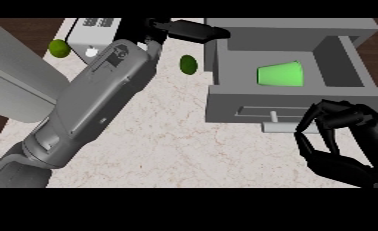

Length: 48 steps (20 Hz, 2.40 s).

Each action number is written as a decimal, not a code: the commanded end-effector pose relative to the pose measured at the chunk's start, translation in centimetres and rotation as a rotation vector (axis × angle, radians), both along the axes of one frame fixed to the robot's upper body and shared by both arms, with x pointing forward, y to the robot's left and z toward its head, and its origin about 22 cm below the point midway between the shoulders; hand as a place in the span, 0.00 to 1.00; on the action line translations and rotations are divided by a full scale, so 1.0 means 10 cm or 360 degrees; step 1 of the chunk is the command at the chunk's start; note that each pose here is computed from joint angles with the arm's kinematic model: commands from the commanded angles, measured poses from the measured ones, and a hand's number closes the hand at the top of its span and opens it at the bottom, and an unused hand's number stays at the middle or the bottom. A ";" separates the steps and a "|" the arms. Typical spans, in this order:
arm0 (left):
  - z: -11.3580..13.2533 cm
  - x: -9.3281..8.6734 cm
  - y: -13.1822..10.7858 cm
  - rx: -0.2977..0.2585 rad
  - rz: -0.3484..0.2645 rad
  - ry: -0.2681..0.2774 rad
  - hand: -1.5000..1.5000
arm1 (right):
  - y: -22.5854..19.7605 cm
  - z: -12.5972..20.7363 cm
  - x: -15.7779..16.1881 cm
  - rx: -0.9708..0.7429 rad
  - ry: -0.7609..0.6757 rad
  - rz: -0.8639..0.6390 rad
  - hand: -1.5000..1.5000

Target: Pick up the cup, place it into the drawer and close the drawer

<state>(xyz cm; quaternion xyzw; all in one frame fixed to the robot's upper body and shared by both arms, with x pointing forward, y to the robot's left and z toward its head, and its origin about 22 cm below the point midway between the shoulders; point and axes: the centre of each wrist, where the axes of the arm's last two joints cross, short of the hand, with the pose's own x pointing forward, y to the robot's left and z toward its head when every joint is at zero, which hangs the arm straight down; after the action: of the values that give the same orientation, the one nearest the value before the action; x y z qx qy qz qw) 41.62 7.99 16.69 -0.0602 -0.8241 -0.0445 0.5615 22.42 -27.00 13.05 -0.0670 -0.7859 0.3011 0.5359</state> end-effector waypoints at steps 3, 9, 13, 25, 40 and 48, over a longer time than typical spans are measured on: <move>-0.19 -0.08 0.67 -0.0047 0.0084 0.0029 0.00 | 0.29 -0.30 0.13 -0.0190 -0.0047 -0.0065 1.00; -0.50 -0.38 0.90 -0.0068 0.0048 0.0072 0.00 | 0.37 -0.47 0.40 -0.0641 -0.0079 -0.0027 1.00; -0.24 -0.44 1.19 -0.0073 0.0053 0.0041 0.00 | 0.59 -0.82 0.40 -0.0921 -0.0071 -0.0004 1.00; -0.51 -0.73 1.76 -0.0119 0.0084 0.0058 0.00 | 0.78 -1.41 1.44 -0.1079 -0.0043 -0.0060 1.00; -0.65 -0.84 1.90 -0.0117 -0.0030 0.0037 0.00 | 0.08 -1.00 2.03 -0.0977 0.0153 -0.0165 1.00; -0.75 -0.85 1.86 -0.0139 -0.0073 0.0075 0.00 | -0.03 -0.83 2.11 -0.0828 0.0184 -0.0199 1.00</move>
<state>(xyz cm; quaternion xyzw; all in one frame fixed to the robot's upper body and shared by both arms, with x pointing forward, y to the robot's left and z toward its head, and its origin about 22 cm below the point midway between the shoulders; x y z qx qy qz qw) 33.17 26.84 9.50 -0.0981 -0.8130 -0.0202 0.5736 41.70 -24.53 0.97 -0.1633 -0.6518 0.5169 0.5304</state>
